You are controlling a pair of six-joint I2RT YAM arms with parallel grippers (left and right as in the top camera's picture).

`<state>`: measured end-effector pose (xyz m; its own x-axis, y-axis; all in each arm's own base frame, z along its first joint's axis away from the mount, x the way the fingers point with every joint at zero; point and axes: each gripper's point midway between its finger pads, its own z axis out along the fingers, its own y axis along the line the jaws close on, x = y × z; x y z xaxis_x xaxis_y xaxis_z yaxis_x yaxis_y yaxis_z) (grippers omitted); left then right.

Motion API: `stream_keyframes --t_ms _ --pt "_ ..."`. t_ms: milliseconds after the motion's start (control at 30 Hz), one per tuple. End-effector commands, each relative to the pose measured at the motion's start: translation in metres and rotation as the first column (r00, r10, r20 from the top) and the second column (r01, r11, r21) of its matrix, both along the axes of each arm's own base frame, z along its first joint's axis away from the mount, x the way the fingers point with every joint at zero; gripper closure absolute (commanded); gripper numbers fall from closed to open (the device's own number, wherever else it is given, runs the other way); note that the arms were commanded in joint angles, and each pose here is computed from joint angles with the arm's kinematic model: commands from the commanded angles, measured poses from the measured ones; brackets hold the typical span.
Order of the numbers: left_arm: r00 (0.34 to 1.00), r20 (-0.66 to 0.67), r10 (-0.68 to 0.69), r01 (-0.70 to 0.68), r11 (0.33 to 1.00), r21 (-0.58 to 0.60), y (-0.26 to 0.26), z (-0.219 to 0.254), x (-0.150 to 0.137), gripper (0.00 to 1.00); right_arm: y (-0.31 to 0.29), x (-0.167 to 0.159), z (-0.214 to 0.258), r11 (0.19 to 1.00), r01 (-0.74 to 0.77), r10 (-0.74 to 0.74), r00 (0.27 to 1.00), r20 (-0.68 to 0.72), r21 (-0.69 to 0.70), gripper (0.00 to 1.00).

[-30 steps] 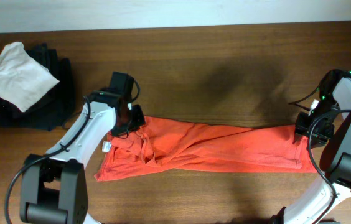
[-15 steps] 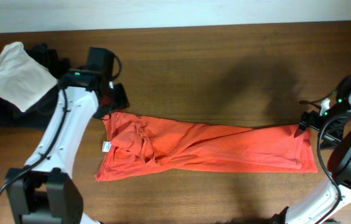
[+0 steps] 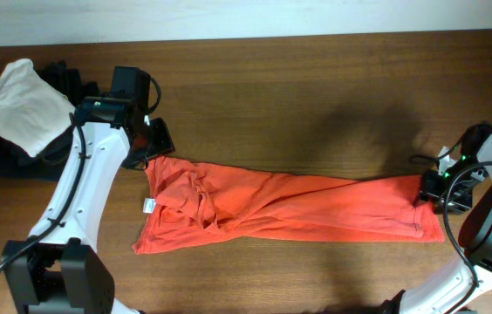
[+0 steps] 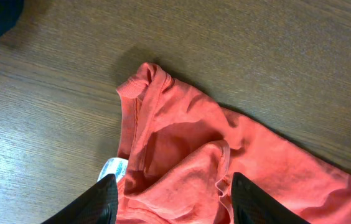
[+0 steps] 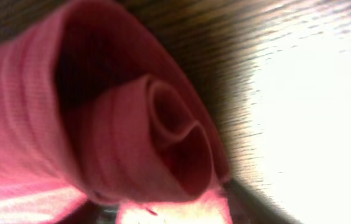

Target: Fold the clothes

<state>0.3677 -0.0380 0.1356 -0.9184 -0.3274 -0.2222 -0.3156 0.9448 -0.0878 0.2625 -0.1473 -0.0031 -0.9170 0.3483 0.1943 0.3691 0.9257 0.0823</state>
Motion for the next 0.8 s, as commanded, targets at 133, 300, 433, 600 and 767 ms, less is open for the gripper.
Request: stream_keyframes --t_ms 133,300,433,600,767 --pt "1.0 0.025 -0.012 0.012 1.0 0.008 0.002 0.008 0.002 0.42 -0.016 0.033 0.024 1.0 0.018 -0.017 0.998 0.06 -0.014 0.96" --pt "1.0 0.025 -0.012 0.012 1.0 0.008 0.002 0.008 0.002 0.42 -0.039 0.065 0.084 0.994 0.092 -0.082 0.986 0.143 -0.065 0.96" --pt "1.0 0.028 -0.012 0.012 1.0 0.007 0.002 0.009 0.003 0.42 -0.014 0.071 0.1 0.999 0.043 -0.039 0.991 0.132 -0.027 0.96" --pt "1.0 0.027 -0.012 0.012 1.0 0.008 0.002 0.008 0.002 0.39 0.058 0.083 0.103 0.992 -0.121 0.115 0.988 0.102 0.048 0.96" --pt "1.0 0.027 -0.012 0.012 1.0 0.008 0.002 0.008 0.002 0.38 0.13 0.089 0.104 0.964 -0.249 0.242 0.966 0.086 0.089 0.96"
